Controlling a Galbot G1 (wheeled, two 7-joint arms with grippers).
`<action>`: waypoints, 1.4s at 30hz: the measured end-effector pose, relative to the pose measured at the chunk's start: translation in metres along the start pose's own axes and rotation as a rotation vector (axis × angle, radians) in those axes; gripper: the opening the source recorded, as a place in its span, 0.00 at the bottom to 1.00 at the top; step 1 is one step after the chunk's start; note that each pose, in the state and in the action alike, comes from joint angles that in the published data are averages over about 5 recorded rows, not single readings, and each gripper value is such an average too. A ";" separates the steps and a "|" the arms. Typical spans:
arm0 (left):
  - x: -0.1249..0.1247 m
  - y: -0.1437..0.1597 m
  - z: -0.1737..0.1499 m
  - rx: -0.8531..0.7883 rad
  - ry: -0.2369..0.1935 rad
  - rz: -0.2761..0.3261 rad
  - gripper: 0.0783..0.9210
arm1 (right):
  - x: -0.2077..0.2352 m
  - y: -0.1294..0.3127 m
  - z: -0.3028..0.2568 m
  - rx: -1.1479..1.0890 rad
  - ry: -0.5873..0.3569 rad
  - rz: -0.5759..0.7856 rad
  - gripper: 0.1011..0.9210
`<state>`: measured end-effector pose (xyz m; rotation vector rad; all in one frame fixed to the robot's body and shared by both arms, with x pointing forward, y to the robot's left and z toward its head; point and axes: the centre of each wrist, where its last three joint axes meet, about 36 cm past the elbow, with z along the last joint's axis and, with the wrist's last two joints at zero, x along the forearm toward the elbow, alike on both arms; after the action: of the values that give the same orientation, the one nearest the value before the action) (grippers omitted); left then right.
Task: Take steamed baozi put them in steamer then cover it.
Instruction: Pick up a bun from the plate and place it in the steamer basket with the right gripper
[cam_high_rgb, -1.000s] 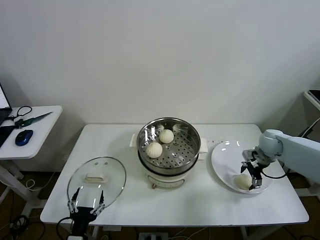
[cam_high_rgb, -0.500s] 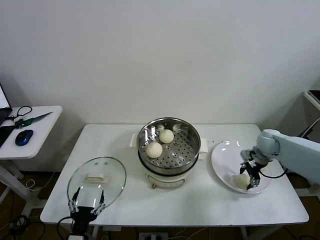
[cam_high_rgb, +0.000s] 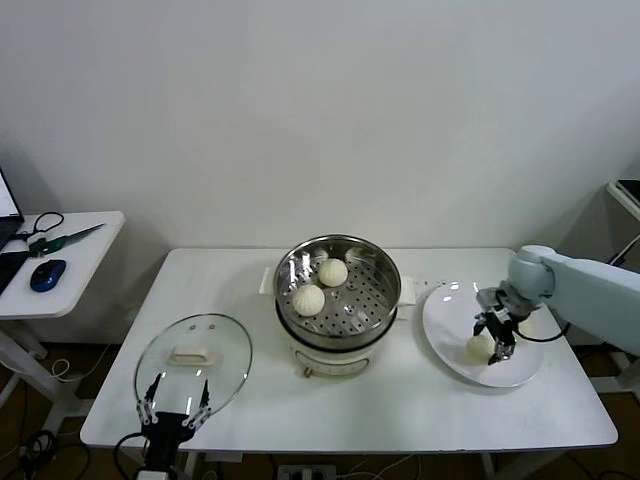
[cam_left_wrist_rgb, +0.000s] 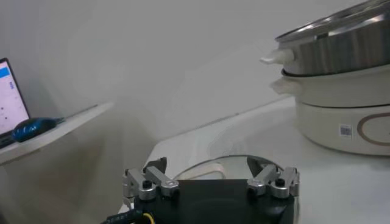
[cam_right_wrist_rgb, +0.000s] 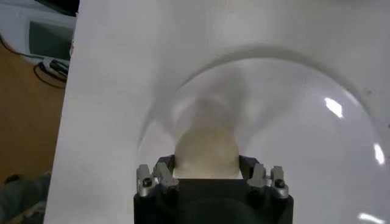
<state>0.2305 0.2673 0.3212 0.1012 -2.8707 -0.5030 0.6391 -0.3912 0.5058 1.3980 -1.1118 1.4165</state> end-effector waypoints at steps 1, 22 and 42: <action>0.000 0.000 0.000 -0.001 0.000 0.001 0.88 | 0.009 -0.005 -0.003 0.038 0.005 0.011 0.70; -0.001 -0.003 -0.003 -0.004 -0.004 0.003 0.88 | 0.194 -0.106 -0.182 0.915 0.145 0.187 0.71; -0.001 0.001 0.003 0.017 0.006 -0.004 0.88 | 0.115 -0.097 -0.346 1.313 0.085 0.025 0.72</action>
<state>0.2310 0.2696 0.3186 0.1119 -2.8694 -0.4788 0.6399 -0.0346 0.6290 2.0976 0.0121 2.3340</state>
